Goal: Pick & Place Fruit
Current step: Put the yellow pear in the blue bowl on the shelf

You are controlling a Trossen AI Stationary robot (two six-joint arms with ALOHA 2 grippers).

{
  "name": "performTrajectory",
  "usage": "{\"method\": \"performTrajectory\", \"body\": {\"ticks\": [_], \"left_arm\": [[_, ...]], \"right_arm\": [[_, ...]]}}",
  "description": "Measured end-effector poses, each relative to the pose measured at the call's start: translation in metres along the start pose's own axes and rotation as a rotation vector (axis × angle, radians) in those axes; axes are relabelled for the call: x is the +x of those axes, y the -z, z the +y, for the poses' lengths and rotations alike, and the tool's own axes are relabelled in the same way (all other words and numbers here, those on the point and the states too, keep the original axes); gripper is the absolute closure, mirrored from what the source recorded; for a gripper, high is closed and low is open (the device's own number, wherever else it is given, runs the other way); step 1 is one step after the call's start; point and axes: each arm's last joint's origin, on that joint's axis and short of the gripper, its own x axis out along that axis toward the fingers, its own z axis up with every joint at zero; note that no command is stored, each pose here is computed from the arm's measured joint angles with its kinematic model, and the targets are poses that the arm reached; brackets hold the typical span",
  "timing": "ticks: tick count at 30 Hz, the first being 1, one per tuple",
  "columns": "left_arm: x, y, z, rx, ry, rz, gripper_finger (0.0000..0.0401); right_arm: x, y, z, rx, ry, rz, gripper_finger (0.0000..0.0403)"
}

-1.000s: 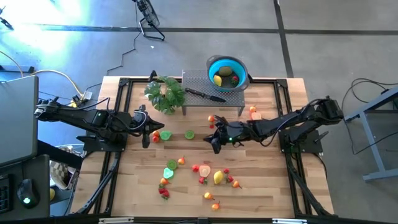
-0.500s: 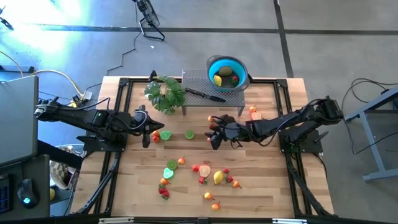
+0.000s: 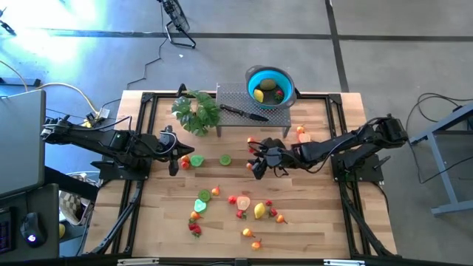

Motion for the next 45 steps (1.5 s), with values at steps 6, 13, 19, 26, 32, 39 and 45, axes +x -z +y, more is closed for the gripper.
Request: {"method": "performTrajectory", "body": {"ticks": [6,13,19,26,32,39,45], "left_arm": [[0.0,0.0,0.0,0.0,0.0,0.0,0.0401],[0.0,0.0,0.0,0.0,0.0,0.0,0.0401],[0.0,0.0,0.0,0.004,-0.007,-0.003,0.0401],[0.0,0.0,0.001,0.004,-0.02,-0.007,0.0401],[0.0,0.0,0.001,0.005,-0.023,-0.007,0.0401],[0.0,0.0,0.001,0.004,-0.023,-0.008,0.0401],[0.0,0.0,0.001,0.004,-0.024,-0.008,0.0401]], "right_arm": [[-0.002,0.003,0.003,-0.028,-0.012,0.007,0.0219],[-0.004,0.003,0.014,0.042,-0.122,0.003,0.0233],[-0.012,-0.002,0.029,0.036,-0.11,-0.067,0.0276],[-0.005,-0.011,0.042,-0.071,-0.034,-0.033,0.0367],[0.024,0.0,0.031,-0.111,0.069,0.11,0.039],[0.036,0.003,0.018,-0.03,0.09,0.221,0.0314],[0.039,0.003,0.012,0.016,0.161,0.199,0.0203]]}}
